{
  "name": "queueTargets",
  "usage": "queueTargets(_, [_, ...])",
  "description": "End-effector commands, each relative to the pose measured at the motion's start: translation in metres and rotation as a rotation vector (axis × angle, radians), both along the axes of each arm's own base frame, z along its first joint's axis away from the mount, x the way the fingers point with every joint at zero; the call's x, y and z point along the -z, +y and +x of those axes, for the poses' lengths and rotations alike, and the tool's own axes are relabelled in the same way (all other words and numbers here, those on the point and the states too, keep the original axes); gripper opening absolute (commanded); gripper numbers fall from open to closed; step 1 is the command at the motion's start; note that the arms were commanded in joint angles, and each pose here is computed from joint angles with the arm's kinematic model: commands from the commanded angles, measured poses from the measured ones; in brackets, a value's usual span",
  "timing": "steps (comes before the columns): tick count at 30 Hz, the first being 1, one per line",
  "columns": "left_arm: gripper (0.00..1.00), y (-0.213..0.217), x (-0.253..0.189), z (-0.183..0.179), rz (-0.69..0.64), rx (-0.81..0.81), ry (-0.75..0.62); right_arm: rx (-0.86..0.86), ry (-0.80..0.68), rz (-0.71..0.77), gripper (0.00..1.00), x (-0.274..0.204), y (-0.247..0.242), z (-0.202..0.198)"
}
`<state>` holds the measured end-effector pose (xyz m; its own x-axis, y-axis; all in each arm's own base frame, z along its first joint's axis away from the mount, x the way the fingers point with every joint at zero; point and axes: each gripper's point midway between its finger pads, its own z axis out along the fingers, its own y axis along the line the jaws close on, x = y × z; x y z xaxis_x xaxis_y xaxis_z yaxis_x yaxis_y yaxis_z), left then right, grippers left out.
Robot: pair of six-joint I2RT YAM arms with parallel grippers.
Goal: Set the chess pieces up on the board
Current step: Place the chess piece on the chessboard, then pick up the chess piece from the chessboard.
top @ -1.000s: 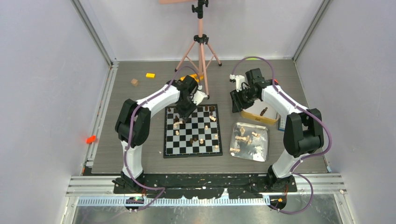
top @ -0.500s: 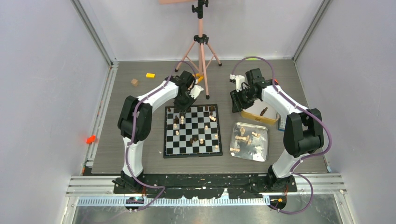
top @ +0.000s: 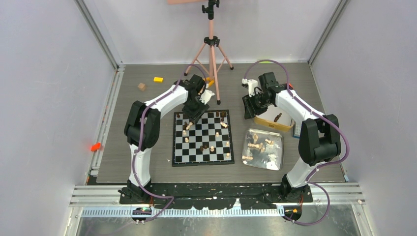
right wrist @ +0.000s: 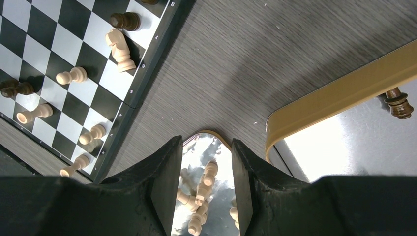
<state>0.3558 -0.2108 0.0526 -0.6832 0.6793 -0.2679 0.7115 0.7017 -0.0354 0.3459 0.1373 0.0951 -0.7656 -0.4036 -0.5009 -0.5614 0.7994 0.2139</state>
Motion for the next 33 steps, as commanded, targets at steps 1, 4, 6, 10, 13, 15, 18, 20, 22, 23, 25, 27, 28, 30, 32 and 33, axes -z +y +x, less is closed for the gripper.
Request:
queueTargets(1, [0.51,-0.002,-0.026,0.0,-0.044,-0.004,-0.041,-0.008,-0.009,0.018,0.47,-0.005,0.001,0.001])
queueTargets(4, [0.54,0.0,-0.03,-0.004,-0.048,0.004,-0.044,-0.009,-0.007,0.019,0.47,-0.005,0.001,0.001])
queueTargets(6, [0.54,0.001,-0.031,-0.008,-0.05,0.008,-0.038,-0.009,-0.004,0.02,0.47,-0.004,0.002,0.0])
queueTargets(10, [0.52,0.006,-0.026,-0.015,-0.037,0.014,-0.024,-0.01,-0.001,0.022,0.47,-0.003,0.002,0.001])
queueTargets(13, [0.5,0.01,-0.02,-0.017,-0.019,0.017,-0.012,-0.011,0.002,0.022,0.47,-0.003,0.002,0.0])
queueTargets(15, [0.48,0.009,-0.017,-0.019,-0.02,0.023,-0.004,-0.011,0.003,0.023,0.47,-0.003,0.002,0.0])
queueTargets(18, [0.44,0.01,-0.013,-0.02,-0.016,0.032,0.009,-0.011,0.004,0.022,0.48,-0.002,0.002,0.0])
queueTargets(20, [0.43,0.009,-0.011,-0.021,-0.017,0.035,0.015,-0.011,0.006,0.022,0.47,-0.002,0.002,-0.001])
queueTargets(22, [0.42,0.009,-0.008,-0.022,-0.015,0.038,0.023,-0.013,0.007,0.022,0.47,-0.002,0.002,-0.001])
queueTargets(23, [0.41,0.01,-0.007,-0.023,-0.014,0.039,0.026,-0.013,0.008,0.021,0.47,-0.001,0.002,-0.001])
queueTargets(25, [0.39,0.01,-0.005,-0.023,-0.012,0.04,0.031,-0.013,0.006,0.022,0.48,-0.002,0.002,-0.001])
queueTargets(27, [0.39,0.011,-0.004,-0.024,-0.005,0.044,0.037,-0.014,0.007,0.023,0.47,-0.002,0.002,-0.001])
queueTargets(28, [0.39,0.012,-0.002,-0.025,-0.001,0.045,0.041,-0.015,0.008,0.023,0.47,-0.002,0.002,-0.001])
queueTargets(30, [0.38,0.012,-0.001,-0.026,0.001,0.047,0.046,-0.016,0.009,0.023,0.47,-0.002,0.002,-0.002])
queueTargets(32, [0.38,0.013,0.001,-0.027,0.004,0.048,0.05,-0.016,0.012,0.023,0.47,-0.001,0.002,-0.002])
queueTargets(33, [0.38,0.013,0.002,-0.027,0.005,0.048,0.051,-0.016,0.011,0.024,0.47,-0.001,0.003,-0.002])
